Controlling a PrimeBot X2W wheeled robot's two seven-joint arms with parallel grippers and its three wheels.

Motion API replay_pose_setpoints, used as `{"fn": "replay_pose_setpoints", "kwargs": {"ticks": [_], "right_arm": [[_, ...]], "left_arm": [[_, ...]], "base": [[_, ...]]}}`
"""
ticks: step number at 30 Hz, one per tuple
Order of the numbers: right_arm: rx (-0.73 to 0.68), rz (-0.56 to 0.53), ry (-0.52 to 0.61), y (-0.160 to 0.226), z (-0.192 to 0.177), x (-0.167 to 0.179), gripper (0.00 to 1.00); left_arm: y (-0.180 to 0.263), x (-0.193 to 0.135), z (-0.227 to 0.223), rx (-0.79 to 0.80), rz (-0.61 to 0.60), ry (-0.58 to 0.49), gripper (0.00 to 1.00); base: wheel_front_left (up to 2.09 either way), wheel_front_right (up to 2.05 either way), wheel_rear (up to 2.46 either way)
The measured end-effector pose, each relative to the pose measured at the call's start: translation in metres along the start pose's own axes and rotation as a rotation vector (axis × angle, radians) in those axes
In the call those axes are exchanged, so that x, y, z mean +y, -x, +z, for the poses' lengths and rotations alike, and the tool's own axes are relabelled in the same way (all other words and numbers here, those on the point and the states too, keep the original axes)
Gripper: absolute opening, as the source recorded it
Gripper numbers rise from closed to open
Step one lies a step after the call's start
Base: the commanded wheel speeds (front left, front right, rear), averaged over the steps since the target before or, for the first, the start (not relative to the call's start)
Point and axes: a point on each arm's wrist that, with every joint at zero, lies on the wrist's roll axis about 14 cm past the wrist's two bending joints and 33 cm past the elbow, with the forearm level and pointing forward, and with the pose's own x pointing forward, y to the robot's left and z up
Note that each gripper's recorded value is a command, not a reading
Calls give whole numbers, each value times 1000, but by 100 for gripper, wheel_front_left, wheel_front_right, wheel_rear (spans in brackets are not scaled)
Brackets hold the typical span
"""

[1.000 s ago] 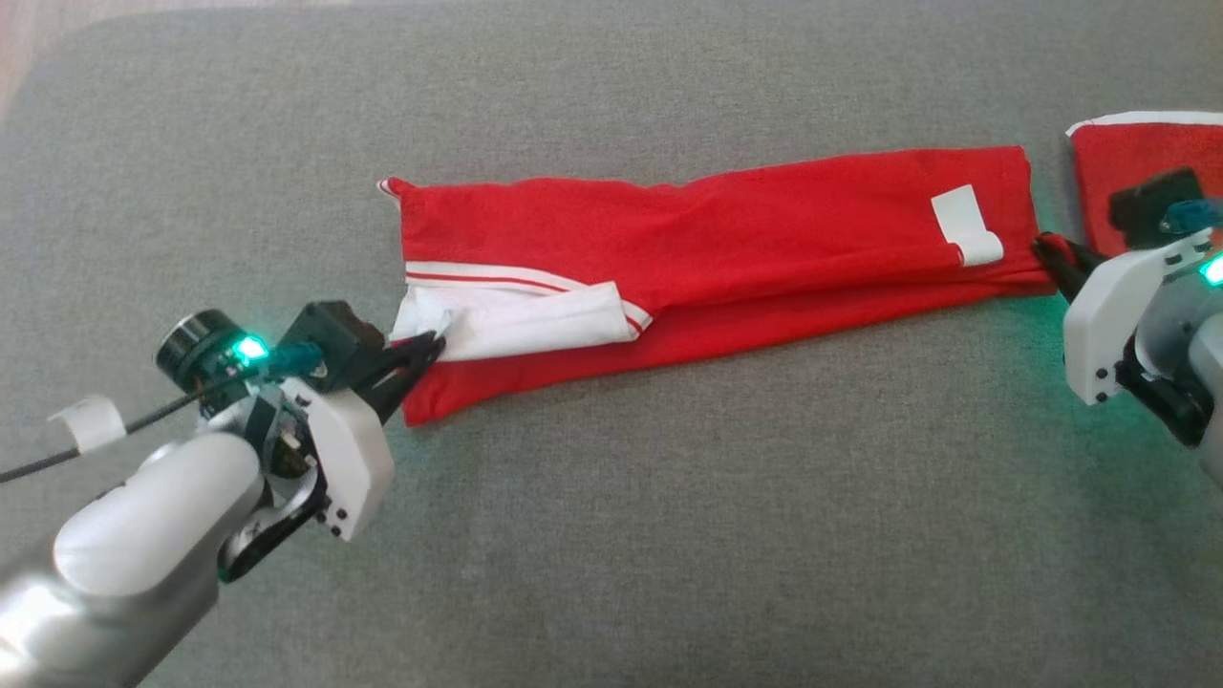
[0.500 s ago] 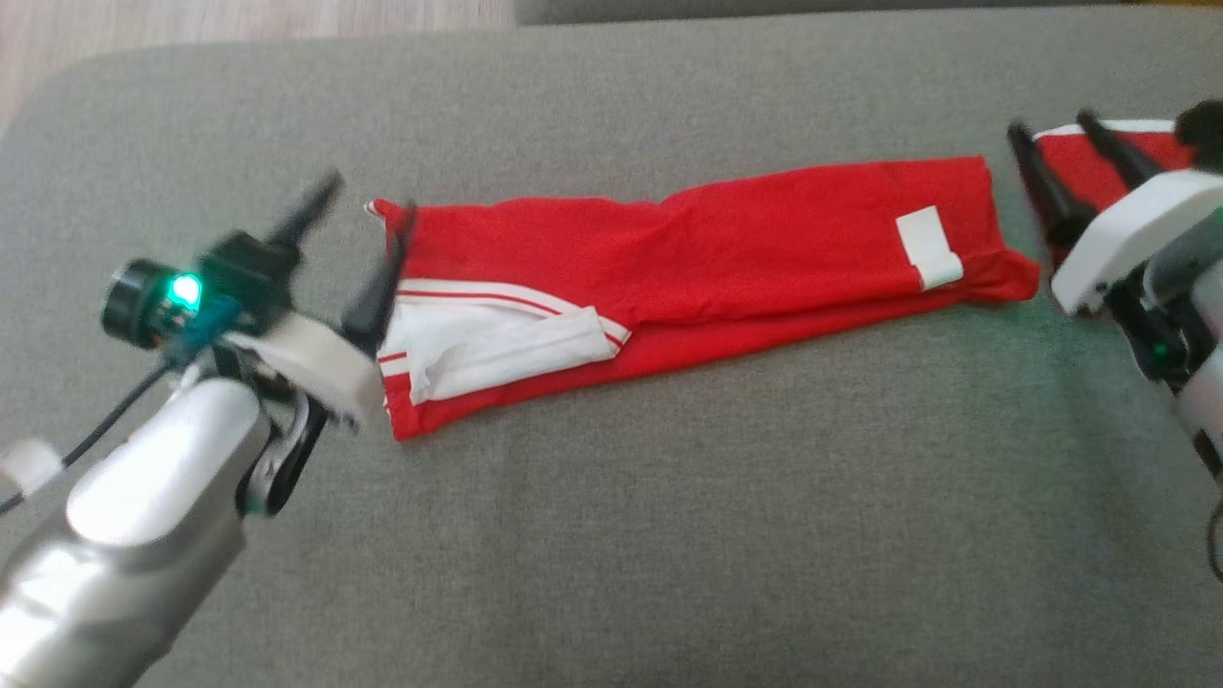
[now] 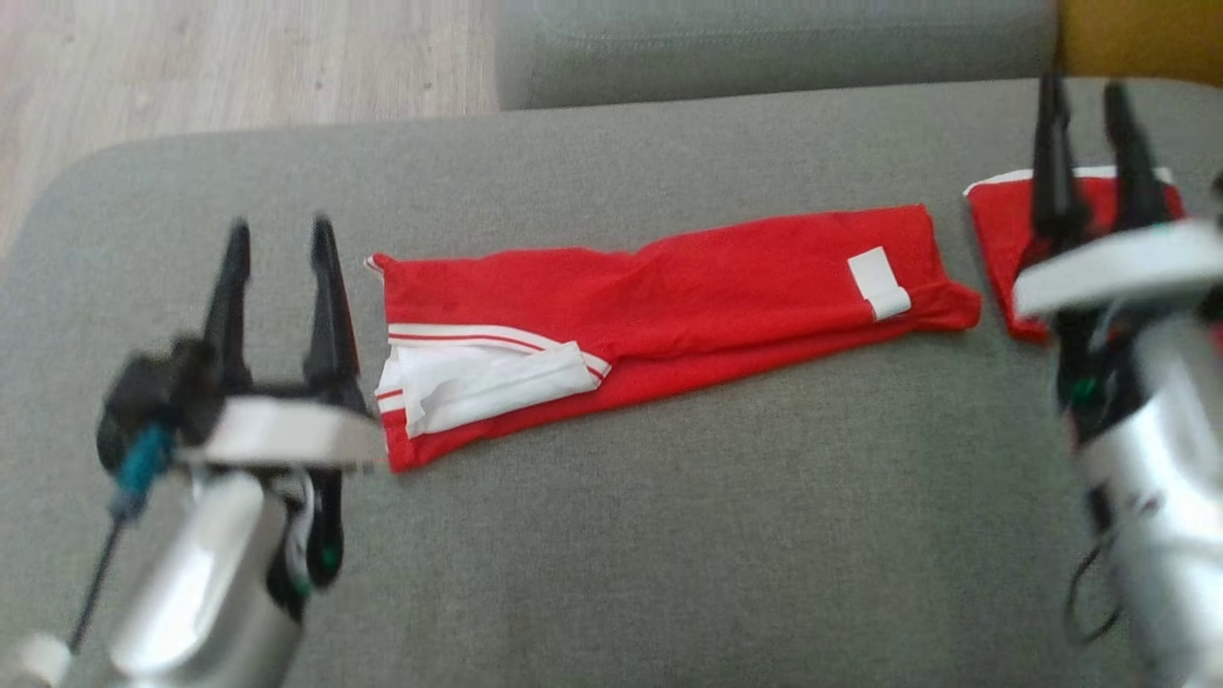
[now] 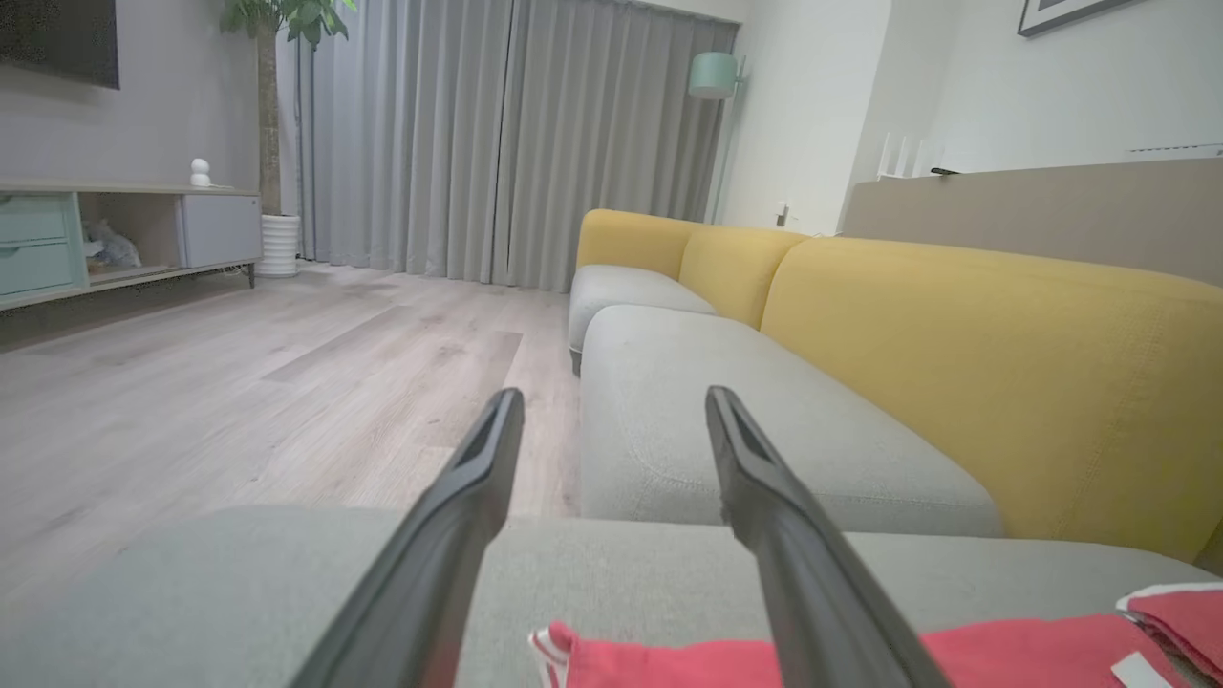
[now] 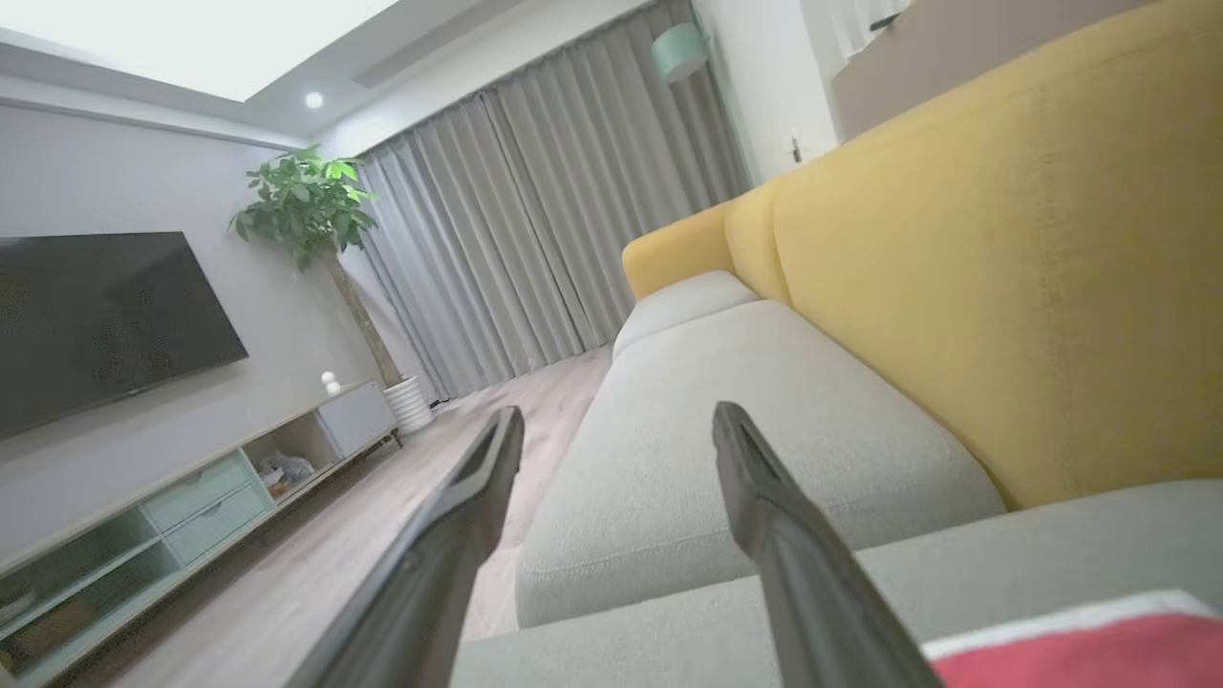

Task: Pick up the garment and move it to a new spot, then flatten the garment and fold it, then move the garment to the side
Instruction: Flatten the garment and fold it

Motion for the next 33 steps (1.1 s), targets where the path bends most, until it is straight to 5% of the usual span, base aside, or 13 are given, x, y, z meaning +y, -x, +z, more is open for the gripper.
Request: {"fn": "replay_pose_setpoints", "kwargs": {"ticks": [7, 13, 25, 33], "right_arm": [[105, -100, -19, 84, -69, 6, 100], [158, -141, 23, 121, -85, -4, 100], [164, -121, 3, 114, -92, 4, 100], [252, -155, 56, 66, -112, -18, 100]], "left_arm": [[43, -5, -32, 58, 20, -6, 100], [68, -2, -56, 117, 39, -22, 100], [67, -2, -65, 122, 36, -6, 100], [41, 2, -69, 118, 19, -9, 100]], "base": [[0, 0, 0], [0, 0, 0], [0, 0, 0], [0, 0, 0]]}}
